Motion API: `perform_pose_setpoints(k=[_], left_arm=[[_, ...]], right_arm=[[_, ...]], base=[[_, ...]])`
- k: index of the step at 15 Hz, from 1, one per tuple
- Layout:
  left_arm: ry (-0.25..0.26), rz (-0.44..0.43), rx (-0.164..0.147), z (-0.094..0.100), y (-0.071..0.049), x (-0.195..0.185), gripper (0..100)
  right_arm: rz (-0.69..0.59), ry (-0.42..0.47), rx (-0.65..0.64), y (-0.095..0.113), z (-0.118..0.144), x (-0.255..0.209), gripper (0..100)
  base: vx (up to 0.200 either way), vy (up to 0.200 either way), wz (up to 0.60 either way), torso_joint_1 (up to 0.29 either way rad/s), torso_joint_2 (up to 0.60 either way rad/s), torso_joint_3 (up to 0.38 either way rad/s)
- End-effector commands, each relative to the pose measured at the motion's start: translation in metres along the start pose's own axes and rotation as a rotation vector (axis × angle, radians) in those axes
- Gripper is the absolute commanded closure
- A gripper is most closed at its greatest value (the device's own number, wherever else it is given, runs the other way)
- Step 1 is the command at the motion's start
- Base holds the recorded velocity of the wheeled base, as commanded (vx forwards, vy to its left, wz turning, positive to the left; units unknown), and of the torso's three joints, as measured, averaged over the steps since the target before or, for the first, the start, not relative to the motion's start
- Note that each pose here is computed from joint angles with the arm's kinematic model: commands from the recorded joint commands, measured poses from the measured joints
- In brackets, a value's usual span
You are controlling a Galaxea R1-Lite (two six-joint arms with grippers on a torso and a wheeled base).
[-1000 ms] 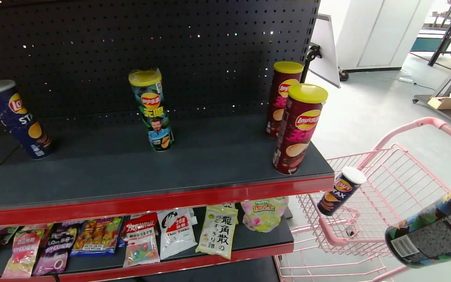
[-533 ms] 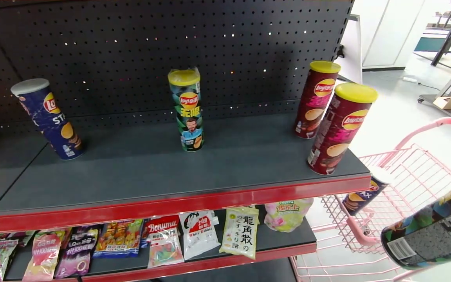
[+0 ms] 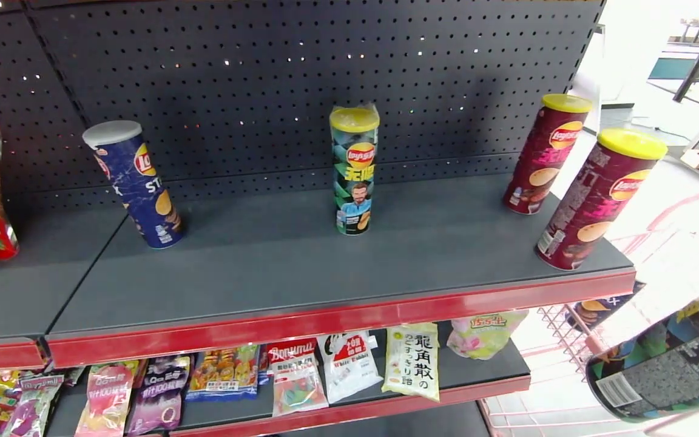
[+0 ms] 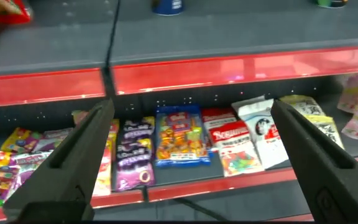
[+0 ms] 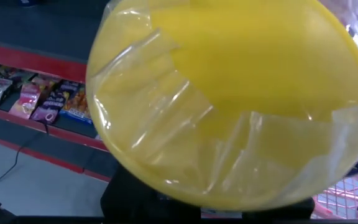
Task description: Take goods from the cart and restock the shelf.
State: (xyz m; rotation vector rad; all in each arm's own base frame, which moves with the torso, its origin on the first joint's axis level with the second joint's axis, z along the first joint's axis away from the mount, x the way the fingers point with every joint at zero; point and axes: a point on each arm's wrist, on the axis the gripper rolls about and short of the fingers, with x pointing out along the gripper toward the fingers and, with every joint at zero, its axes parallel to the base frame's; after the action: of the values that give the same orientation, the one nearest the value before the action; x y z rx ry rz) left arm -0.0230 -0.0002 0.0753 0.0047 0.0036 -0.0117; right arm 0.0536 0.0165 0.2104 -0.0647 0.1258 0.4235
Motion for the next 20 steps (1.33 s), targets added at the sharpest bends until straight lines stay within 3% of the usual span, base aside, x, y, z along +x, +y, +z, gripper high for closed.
perform_pose_setpoints(k=[1,3,9,20], left_arm=[[0.001,0.001,0.0,0.0,0.0,0.0001,0],[0.001,0.001,0.0,0.0,0.0,0.0001,0],[0.001,0.001,0.0,0.0,0.0,0.0001,0],[0.001,-0.004,0.001,0.0,-0.0001,0.0001,0]], right_arm=[[0.002,0.001,-0.001,0.0,0.0,0.0004,100],[0.002,0.004,-0.004,0.0,-0.0006,0.0005,100],[0.041,0.012,-0.019,0.0022,-0.0023,0.0017,100],[0.046,0.042,-0.015,0.0018,-0.0056,0.0067,100]], base=[[0.0,0.0,0.0,0.0,0.0,0.0],[0.0,0.0,0.0,0.0,0.0,0.0],[0.2,0.0,0.0,-0.002,0.01,0.007],[0.0,0.0,0.0,0.0,0.0,0.0]])
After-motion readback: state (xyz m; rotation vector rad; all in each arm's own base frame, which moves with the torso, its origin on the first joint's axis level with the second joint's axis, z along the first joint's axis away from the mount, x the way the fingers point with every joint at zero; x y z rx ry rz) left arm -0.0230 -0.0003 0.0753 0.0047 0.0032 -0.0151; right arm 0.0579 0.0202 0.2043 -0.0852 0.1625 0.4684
